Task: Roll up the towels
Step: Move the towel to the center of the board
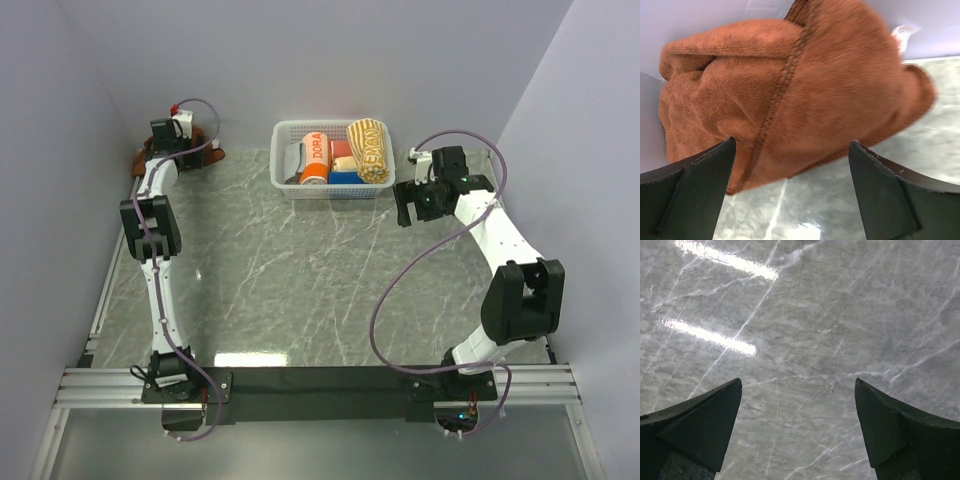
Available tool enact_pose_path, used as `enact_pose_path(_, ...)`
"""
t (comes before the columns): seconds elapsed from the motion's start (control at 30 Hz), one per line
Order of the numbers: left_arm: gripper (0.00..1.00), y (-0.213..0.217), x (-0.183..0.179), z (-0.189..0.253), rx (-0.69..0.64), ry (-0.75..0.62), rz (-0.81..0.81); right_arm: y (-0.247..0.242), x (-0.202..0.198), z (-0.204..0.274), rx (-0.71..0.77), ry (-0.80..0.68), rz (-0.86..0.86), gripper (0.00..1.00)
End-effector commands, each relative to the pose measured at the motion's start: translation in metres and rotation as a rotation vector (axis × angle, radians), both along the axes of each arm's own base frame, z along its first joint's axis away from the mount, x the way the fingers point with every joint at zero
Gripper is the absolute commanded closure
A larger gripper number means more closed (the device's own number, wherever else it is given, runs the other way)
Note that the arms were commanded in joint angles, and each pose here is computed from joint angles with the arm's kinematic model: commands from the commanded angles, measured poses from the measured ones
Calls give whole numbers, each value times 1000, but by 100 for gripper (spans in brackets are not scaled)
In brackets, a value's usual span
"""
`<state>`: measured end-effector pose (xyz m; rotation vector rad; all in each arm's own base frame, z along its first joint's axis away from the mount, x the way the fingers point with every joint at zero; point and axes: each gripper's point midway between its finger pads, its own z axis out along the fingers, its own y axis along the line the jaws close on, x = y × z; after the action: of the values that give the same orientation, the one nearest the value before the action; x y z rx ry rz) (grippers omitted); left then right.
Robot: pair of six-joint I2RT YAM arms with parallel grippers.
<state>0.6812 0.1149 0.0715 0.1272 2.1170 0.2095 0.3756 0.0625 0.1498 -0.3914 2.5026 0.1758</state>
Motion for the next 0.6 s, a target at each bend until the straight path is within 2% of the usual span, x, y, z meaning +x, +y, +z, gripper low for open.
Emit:
enact_pose_path(0.0,3,8,20,29,30,-115,-36,-5,12,12,-5,-23,0,0)
enact_pose_path(0.03,8,8,20,29,26,-115,-44,-5,13,10,-3,-16,-2,0)
enact_pose_path(0.07,25,3,20,29,15,-116,-65,-7,13,8,-4,-6,-5,0)
enact_pose_path(0.13,47,2,19,42,8,-132,-74,-10,16,9,-1,-5,-16,0)
enact_pose_path(0.17,74,-3,17,43,-10,-133,-94,-10,16,11,6,-4,-19,0)
enact_pose_path(0.23,93,-8,8,70,-21,-160,-119,-11,16,13,21,-2,-21,0)
enact_pose_path(0.27,100,-11,4,80,-27,-161,-127,-10,16,15,29,-1,-20,1)
enact_pose_path(0.33,100,-20,-8,117,-26,-183,-171,-10,16,18,41,0,-15,2)
enact_pose_path(0.4,100,-39,-31,127,-56,-126,-272,-5,16,25,68,-4,0,3)
enact_pose_path(0.43,100,-49,-50,146,-38,-118,-327,-3,15,27,77,-5,8,4)
enact_pose_path(0.57,99,-99,-135,157,-80,-2,-587,4,7,34,123,11,39,5)
